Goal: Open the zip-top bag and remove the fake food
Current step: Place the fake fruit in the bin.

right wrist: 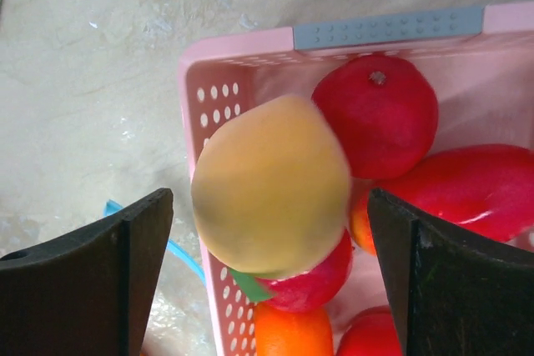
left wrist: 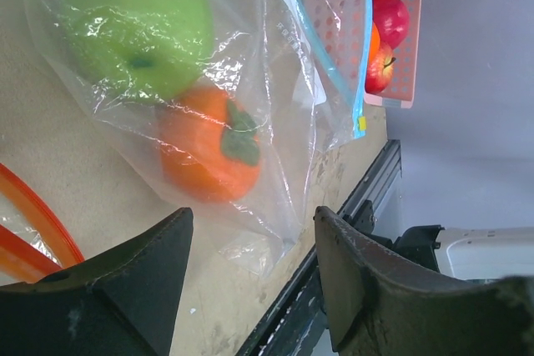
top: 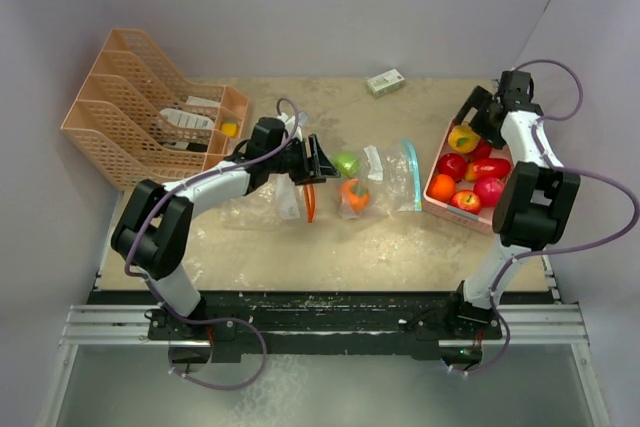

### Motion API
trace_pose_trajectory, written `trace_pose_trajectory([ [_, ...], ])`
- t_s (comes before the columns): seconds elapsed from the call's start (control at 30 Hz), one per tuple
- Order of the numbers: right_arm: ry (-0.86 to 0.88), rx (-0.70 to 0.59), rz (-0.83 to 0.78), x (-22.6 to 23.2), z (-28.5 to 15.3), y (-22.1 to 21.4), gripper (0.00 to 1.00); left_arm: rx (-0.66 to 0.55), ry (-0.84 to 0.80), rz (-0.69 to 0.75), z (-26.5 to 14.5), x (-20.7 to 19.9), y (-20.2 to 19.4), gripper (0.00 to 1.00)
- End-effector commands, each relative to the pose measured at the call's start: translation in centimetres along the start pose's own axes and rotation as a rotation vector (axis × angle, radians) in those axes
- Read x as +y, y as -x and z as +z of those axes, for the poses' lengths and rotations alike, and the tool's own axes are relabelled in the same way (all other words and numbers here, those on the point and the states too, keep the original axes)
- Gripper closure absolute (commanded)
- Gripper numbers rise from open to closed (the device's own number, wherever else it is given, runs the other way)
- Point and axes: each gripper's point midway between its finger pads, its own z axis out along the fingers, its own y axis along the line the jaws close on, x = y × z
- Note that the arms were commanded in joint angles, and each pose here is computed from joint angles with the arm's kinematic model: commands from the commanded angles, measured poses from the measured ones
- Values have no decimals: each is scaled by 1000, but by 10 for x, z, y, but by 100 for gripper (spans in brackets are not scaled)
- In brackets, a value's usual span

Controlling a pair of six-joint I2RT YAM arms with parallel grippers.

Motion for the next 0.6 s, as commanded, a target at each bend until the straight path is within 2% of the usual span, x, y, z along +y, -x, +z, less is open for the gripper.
trace_pose_trajectory([
  [0.0,-36,-96,-29,-1,-25,30,0,-43,-59,48,-4,-15,14,36],
  [0.23,-2,-158,-48,3,-55,34,0,-31,-61,41,0,-11,14,35],
  [0.43,204,-173,-57,46,-89,8,1,-8,-13,21,10,10,6,32],
  [0.5,236,-161,-73,55,-97,-3,1,-12,5,14,10,15,3,24],
  [0.57,264,-150,-89,62,-103,-10,0,-15,22,7,10,21,0,8],
])
